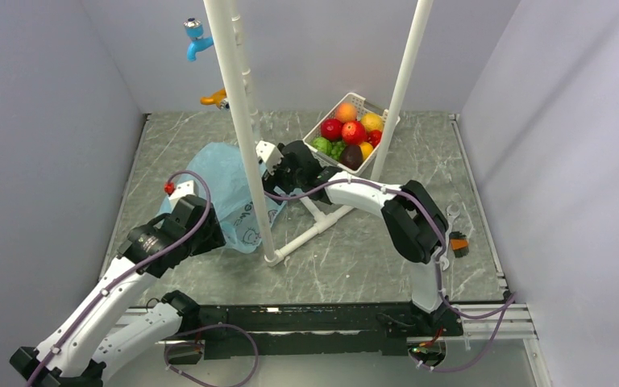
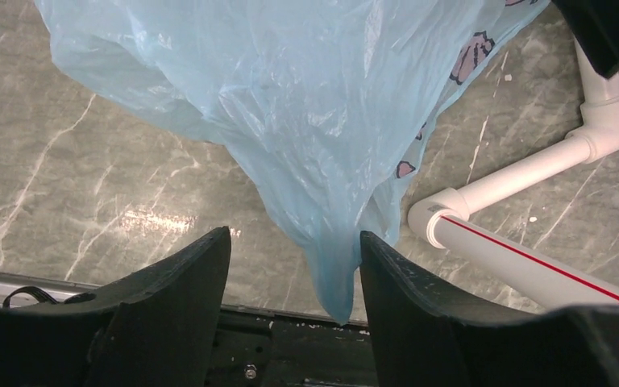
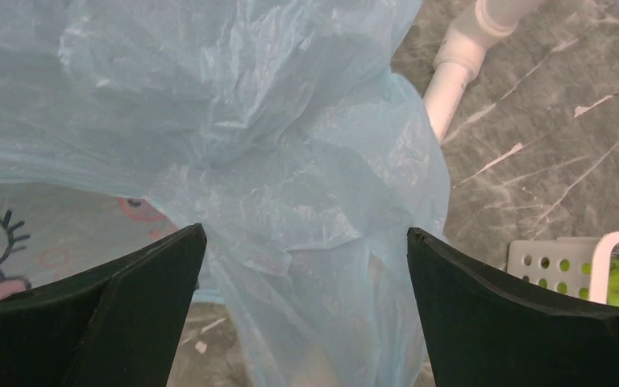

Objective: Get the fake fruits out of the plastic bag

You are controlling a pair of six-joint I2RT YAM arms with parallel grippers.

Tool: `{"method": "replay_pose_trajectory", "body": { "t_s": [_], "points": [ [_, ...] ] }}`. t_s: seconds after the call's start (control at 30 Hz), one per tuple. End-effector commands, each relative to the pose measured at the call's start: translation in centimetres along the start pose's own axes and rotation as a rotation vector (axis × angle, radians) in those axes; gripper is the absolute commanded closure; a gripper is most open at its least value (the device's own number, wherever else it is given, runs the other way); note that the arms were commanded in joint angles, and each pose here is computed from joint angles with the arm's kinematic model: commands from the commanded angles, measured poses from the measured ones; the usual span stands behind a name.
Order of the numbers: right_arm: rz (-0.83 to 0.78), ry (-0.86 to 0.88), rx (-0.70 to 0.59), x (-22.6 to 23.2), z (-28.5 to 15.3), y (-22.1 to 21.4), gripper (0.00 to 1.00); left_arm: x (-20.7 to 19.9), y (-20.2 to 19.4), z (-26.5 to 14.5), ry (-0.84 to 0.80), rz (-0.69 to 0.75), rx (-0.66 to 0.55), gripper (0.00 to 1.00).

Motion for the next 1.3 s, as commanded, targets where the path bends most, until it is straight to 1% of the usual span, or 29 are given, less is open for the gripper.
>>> {"method": "replay_pose_trajectory", "body": {
  "t_s": [0.0, 0.07, 0.17, 0.23, 0.3, 0.43, 0.53, 0.57, 0.6, 0.63, 0.67, 0.73, 0.8, 0.87, 0.93, 1.0, 1.07, 1.17, 1.27],
  "points": [
    [-0.005, 0.028, -0.038, 1.0, -3.2, 1.3, 0.00, 0.0, 0.6, 0.3, -0.002, 0.034, -0.041, 0.38],
    [-0.009, 0.008, -0.086, 1.1, -4.4, 1.5, 0.00, -0.2, 0.7, 0.5, -0.010, 0.049, -0.042, 0.44],
    [-0.022, -0.038, -0.060, 0.6, -4.9, 0.4, 0.00, -0.3, 0.8, 0.6, -0.007, 0.071, -0.038, 0.56],
    [-0.031, -0.093, -0.060, 0.0, -4.7, -0.1, 0.00, -0.2, 0.7, 0.5, -0.006, 0.086, -0.031, 0.62],
    [-0.044, -0.100, -0.054, -0.1, -4.4, -0.1, 0.00, 0.1, 0.7, 0.3, 0.000, 0.093, -0.031, 0.67],
    [-0.051, 0.006, -0.054, 1.6, -5.5, 0.9, 0.00, 0.4, 0.7, -0.1, -0.010, 0.114, -0.050, 0.74],
    [-0.018, 0.095, -0.075, 3.2, -7.1, 1.5, 0.00, 0.2, 0.9, 0.0, -0.033, 0.149, -0.069, 0.79],
    [-0.004, 0.116, -0.069, 3.7, -7.5, 1.2, 0.00, 0.0, 1.1, 0.0, -0.042, 0.161, -0.072, 0.86],
    [0.010, 0.128, -0.072, 3.9, -7.7, 1.1, 0.00, -0.2, 1.2, 0.0, -0.051, 0.173, -0.072, 0.89],
    [0.018, 0.130, -0.067, 4.0, -7.7, 0.8, 0.00, -0.4, 1.4, 0.0, -0.056, 0.184, -0.070, 0.95],
    [0.024, 0.111, -0.055, 3.8, -7.5, 0.3, 0.00, -0.6, 1.6, 0.0, -0.057, 0.196, -0.065, 0.99],
    [0.030, 0.069, -0.035, 3.2, -7.3, -0.4, 0.00, -0.7, 1.8, -0.1, -0.047, 0.214, -0.050, 1.00],
    [0.018, 0.031, -0.042, 2.7, -7.2, -0.6, 0.00, -0.9, 2.1, -0.2, -0.054, 0.231, -0.045, 1.00],
    [0.013, 0.028, -0.023, 2.5, -6.8, -1.2, 0.00, -1.1, 2.2, -0.4, -0.070, 0.241, -0.052, 1.00],
    [0.041, 0.042, -0.008, 2.2, -6.8, -1.7, 0.00, -1.1, 2.4, -0.6, -0.079, 0.248, -0.067, 1.00],
    [0.053, 0.047, -0.022, 2.1, -6.9, -1.9, 0.00, -1.1, 2.5, -0.8, -0.092, 0.254, -0.082, 1.00],
    [0.048, 0.017, -0.034, 1.6, -6.5, -2.1, 0.00, -1.3, 2.7, -1.0, -0.115, 0.263, -0.099, 1.00],
    [0.027, -0.097, -0.027, -0.2, -4.9, -2.8, 0.00, -1.8, 2.9, -1.0, -0.145, 0.279, -0.109, 1.00],
    [0.023, -0.252, -0.020, -2.7, -3.4, -2.5, 0.00, -2.0, 2.9, -1.1, -0.152, 0.282, -0.102, 1.00]
  ]
}}
Point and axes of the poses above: each gripper's point midway between its finger pads, its own z axis out along the fingers, its own x axis along the line the jaws close on, y = z × x, the point moved 3 cm from there along -z, back along the fingers, and after that the axes turned 8 degrees about z, right-handed, at the moved point
